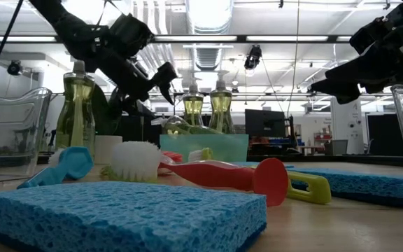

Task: Pick & Place Kitchen Sink Supplies
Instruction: Put the right dishwashing liquid into the green bin

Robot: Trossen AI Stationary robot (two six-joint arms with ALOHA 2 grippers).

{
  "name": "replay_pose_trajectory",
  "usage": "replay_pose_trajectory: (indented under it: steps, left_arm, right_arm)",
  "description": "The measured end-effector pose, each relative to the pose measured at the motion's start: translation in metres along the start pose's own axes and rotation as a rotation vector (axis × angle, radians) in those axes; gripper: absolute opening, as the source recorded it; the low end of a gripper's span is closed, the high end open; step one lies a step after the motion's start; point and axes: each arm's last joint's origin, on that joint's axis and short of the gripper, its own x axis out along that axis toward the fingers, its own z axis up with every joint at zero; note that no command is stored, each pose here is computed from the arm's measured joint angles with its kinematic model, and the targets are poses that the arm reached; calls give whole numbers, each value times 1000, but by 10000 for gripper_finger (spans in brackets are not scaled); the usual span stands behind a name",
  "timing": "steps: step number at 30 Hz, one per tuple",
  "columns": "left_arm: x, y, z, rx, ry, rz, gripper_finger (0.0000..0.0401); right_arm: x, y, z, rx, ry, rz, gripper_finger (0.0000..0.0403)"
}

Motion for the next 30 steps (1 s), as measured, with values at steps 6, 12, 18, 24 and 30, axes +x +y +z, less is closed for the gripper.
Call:
replay_pose_trajectory:
  steps: [6,12,18,24,30]
  left_arm:
    - [6,8,5,-33,-22,36,287]
    - [7,10,4,-59,-1,28,287]
    - [3,5,-3,-78,27,-5,287]
    - [2,-5,1,-66,14,-54,287]
    - [2,-20,12,29,9,-109,287]
  right_arm:
    - [0,0,0,-1,-1,0,273]
    - [0,0,0,-1,-1,0,279]
    - [0,0,0,0,-1,0,272]
    - [0,0,0,-1,0,0,263]
    - [0,0,0,-1,0,0,258]
